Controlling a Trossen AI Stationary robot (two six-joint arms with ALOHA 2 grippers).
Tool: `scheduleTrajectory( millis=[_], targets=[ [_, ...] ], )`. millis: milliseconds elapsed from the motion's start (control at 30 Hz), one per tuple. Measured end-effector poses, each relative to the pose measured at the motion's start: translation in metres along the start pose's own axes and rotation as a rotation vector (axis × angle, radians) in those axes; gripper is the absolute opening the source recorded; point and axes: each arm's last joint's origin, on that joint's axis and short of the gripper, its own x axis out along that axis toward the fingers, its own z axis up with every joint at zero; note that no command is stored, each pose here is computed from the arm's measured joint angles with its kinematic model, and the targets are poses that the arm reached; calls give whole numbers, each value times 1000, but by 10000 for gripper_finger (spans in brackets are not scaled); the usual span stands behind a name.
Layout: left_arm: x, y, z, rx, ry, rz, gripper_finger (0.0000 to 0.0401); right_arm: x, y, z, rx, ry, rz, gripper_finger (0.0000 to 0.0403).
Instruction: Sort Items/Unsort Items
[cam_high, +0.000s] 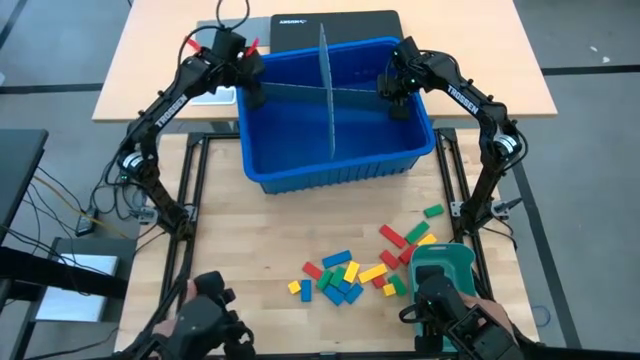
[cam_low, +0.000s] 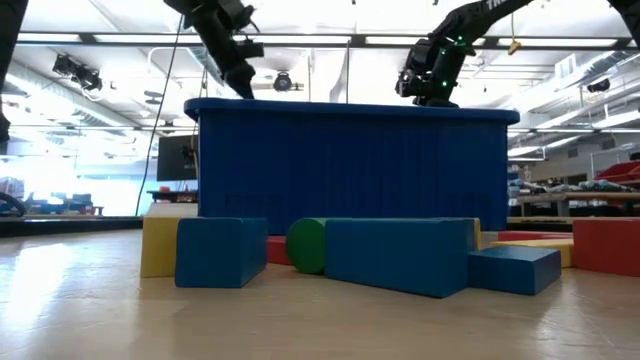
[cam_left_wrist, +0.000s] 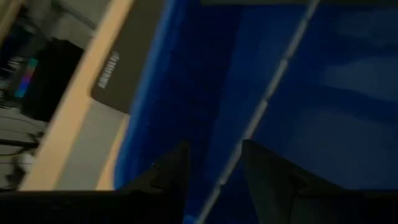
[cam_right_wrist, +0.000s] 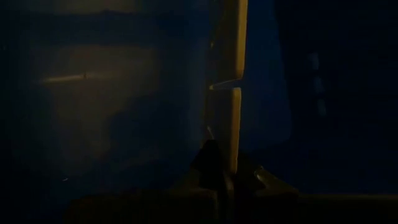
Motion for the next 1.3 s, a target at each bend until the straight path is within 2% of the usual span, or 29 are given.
scheduleTrajectory(
  millis=[167,367,433,533,600,733,933,1033,1300],
  targets=[
    [19,-7,-7,5,80,-78,153,0,0,0,-1,0,0,0],
    [36,-9,-8,7,117,-66,140,0,0,0,-1,3,-2,0],
    [36,-15,-10,11,143,-114,112,0,0,0,2,14,-10,0],
    [34,-22,-10,23,171,-160,39,-2,-2,0,18,11,-29,0],
    [32,-25,-9,24,175,-178,15,-6,-6,1,29,6,-49,0],
    [22,-30,-2,-17,177,-220,8,-14,-14,-1,43,-10,-89,0],
    [-8,-22,14,-121,115,-286,4,-28,-25,-3,59,-48,-141,0],
    [-14,-21,16,-169,108,-307,3,-32,-29,-3,59,-61,-168,0],
    [-12,-22,13,-144,161,-273,3,-35,-29,-3,34,-62,-158,0]
  ],
)
